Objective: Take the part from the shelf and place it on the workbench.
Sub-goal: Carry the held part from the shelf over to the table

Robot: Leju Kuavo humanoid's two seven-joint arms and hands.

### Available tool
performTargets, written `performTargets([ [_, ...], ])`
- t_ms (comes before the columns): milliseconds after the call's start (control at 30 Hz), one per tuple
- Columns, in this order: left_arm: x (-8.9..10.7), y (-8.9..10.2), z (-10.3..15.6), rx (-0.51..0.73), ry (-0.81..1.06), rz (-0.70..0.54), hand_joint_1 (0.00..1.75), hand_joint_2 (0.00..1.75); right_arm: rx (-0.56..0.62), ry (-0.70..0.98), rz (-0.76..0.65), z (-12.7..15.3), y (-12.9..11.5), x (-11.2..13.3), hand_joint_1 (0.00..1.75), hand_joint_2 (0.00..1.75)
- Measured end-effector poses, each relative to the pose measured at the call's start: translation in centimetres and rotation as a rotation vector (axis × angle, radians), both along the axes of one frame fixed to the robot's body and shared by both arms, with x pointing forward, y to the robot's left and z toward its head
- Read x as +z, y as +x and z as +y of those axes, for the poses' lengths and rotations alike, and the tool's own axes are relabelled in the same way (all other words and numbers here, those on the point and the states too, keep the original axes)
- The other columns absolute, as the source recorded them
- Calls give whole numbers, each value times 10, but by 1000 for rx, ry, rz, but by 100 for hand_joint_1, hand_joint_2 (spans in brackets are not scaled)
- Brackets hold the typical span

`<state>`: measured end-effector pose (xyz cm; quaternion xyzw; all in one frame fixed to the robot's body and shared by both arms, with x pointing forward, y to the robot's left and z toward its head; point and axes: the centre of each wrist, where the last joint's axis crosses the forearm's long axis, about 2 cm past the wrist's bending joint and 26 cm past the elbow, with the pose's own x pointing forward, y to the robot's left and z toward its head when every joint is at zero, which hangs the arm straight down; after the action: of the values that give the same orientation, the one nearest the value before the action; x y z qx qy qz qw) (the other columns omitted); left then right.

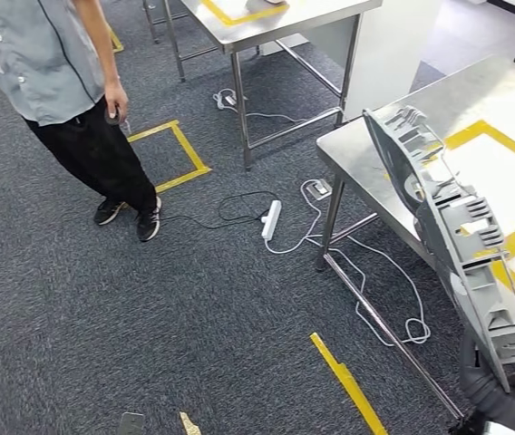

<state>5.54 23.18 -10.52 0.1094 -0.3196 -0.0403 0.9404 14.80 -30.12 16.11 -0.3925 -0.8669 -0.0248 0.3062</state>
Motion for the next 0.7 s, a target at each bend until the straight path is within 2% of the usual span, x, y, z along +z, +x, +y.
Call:
performTargets([
  [700,0,3,2,-30,-12,-10,0,175,-5,-46,-6,1,17,5,175,175],
])
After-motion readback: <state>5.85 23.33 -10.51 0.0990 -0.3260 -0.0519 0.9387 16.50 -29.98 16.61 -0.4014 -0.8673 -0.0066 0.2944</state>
